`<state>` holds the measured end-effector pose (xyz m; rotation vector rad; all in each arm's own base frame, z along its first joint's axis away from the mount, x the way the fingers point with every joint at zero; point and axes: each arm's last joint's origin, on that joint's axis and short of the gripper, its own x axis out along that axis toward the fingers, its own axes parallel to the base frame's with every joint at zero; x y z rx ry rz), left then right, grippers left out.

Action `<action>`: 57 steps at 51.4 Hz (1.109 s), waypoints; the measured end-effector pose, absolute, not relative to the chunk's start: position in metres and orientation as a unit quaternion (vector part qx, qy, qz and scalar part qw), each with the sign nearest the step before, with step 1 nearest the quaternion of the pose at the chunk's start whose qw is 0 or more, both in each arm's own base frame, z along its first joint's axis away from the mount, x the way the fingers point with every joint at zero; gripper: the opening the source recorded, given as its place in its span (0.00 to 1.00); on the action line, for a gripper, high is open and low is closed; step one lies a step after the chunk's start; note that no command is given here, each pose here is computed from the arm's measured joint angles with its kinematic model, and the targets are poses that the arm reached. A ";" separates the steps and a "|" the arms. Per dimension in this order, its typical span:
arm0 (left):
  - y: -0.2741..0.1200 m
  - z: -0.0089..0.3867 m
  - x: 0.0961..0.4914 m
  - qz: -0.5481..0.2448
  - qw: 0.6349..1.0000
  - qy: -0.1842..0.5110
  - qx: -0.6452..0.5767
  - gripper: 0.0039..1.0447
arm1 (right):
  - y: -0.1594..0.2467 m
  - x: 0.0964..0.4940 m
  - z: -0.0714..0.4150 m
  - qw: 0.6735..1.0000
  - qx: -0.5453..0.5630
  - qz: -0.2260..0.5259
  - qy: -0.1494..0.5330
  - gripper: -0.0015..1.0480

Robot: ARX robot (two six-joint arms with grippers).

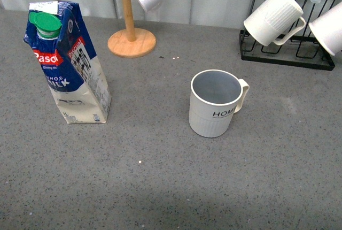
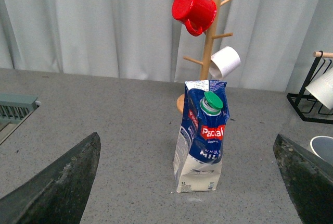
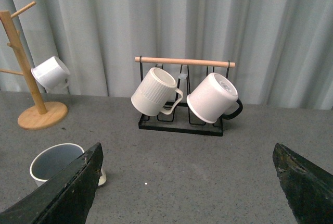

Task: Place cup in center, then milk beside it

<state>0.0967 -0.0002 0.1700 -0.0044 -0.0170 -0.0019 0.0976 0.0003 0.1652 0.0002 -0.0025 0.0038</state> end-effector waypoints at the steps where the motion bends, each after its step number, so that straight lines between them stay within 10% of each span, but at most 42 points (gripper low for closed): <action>1: 0.000 0.170 0.097 -0.001 1.000 -0.008 -0.002 0.94 | 0.000 0.098 0.165 1.000 0.000 0.002 -0.001 0.91; 57: -0.021 0.139 0.202 -0.027 0.984 0.171 -0.033 0.94 | 0.000 0.098 0.165 1.000 0.000 0.002 -0.002 0.91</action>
